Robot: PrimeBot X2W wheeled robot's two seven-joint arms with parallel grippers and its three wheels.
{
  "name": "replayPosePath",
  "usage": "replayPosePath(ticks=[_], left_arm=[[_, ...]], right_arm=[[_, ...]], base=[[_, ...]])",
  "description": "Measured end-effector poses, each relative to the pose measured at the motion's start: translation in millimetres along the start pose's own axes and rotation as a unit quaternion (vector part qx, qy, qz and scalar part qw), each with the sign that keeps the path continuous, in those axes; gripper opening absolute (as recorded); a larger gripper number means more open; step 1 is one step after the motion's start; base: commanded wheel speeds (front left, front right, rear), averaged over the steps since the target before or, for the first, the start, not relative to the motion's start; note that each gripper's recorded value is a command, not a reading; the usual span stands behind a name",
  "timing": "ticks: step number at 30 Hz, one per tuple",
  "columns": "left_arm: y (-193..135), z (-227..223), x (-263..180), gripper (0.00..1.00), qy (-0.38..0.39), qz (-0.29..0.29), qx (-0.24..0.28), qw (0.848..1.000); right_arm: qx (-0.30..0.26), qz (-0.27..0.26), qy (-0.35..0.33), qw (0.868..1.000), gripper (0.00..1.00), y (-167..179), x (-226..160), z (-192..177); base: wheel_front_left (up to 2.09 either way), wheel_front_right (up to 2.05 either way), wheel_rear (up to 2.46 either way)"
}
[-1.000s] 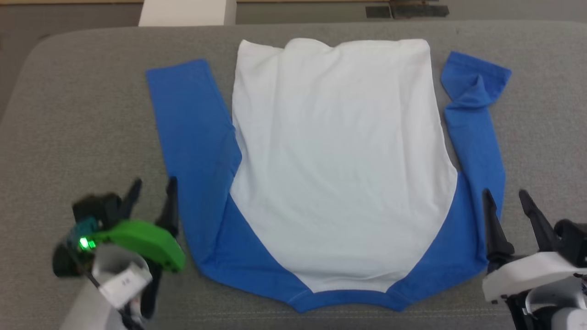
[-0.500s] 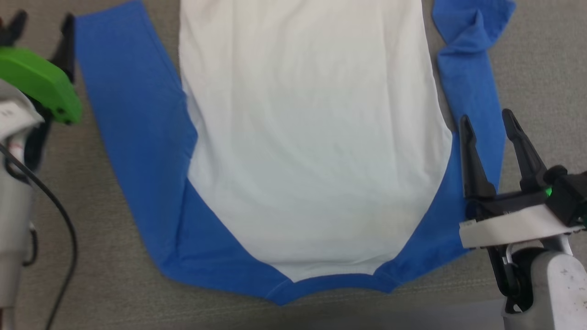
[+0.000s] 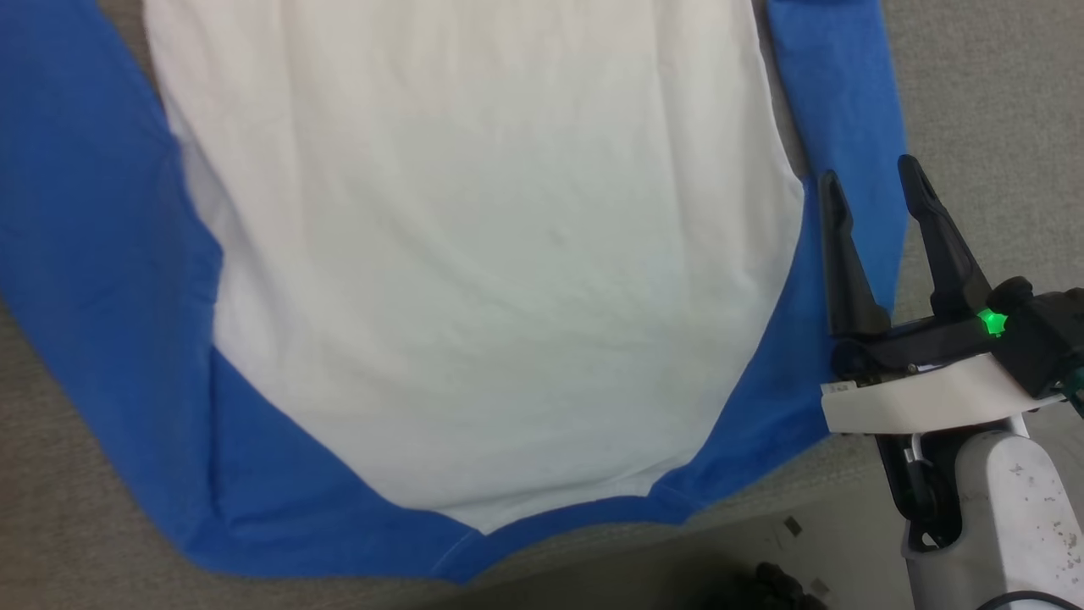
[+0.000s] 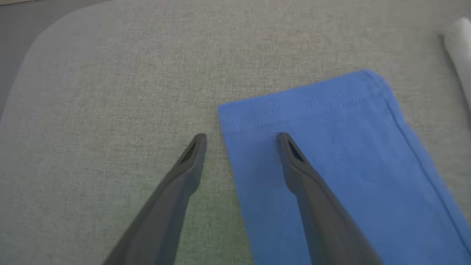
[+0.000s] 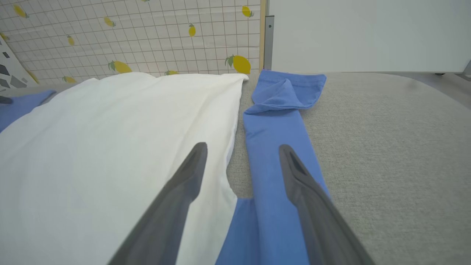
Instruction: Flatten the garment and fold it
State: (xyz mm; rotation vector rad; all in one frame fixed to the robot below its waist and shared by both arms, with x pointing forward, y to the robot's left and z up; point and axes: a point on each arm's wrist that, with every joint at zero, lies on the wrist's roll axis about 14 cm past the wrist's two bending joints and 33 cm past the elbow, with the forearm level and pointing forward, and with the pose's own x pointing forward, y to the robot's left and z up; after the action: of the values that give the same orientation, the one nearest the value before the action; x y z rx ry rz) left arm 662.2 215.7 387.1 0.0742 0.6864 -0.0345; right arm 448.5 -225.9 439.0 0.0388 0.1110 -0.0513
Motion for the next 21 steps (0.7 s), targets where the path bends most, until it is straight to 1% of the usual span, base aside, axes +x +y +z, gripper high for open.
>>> replayPosePath(ticks=[2, 4, 7, 8, 9, 11, 13, 17, 21], left_arm=[[4.5, -13.8, 10.4, 1.0, 0.033, 0.016, -0.01, 0.999], [2.9, -18.1, 15.6, 1.0, 0.05, 0.024, -0.019, 0.998], [-2.1, -24.2, 20.3, 1.0, 0.073, 0.022, -0.042, 0.996], [-3.5, -25.7, 20.6, 0.43, 0.082, 0.02, -0.05, 0.995], [-5.3, -26.5, 20.1, 0.0, 0.088, 0.015, -0.055, 0.994], [-8.7, -28.4, 16.4, 0.0, 0.101, 0.004, -0.062, 0.993], [-11.6, -27.2, 11.9, 0.0, 0.092, -0.003, -0.059, 0.994], [-14.6, -16.4, 1.8, 0.0, 0.031, -0.012, -0.076, 0.997], [-12.4, -15.8, -13.9, 0.0, -0.011, -0.013, -0.073, 0.997]], right_arm=[[-0.001, -0.007, 0.011, 1.0, 1.0, -4.7, -1.7, -7.3], [-0.004, -0.013, 0.018, 1.0, 1.0, -8.9, -3.4, -12.4], [-0.008, -0.02, 0.025, 0.999, 1.0, -13.8, -4.9, -17.6], [-0.01, -0.021, 0.027, 0.999, 1.0, -15.1, -5.2, -19.0], [-0.011, -0.023, 0.029, 0.999, 1.0, -16.2, -5.4, -19.9], [-0.011, -0.024, 0.031, 0.999, 1.0, -17.2, -5.0, -21.2], [-0.01, -0.022, 0.029, 0.999, 1.0, -16.0, -3.6, -20.5], [-0.007, -0.019, 0.017, 1.0, 1.0, -13.9, -1.4, -12.5], [-0.008, -0.02, 0.006, 1.0, 1.0, -14.9, -2.1, -1.7]], base=[[0.0, 0.0, 0.0], [0.0, 0.0, 0.0], [0.0, 0.0, 0.0], [0.0, 0.0, 0.0], [0.0, 0.0, 0.0], [0.0, 0.0, 0.0], [0.0, 0.0, 0.0], [0.0, 0.0, 0.0], [0.0, 0.0, 0.0]])
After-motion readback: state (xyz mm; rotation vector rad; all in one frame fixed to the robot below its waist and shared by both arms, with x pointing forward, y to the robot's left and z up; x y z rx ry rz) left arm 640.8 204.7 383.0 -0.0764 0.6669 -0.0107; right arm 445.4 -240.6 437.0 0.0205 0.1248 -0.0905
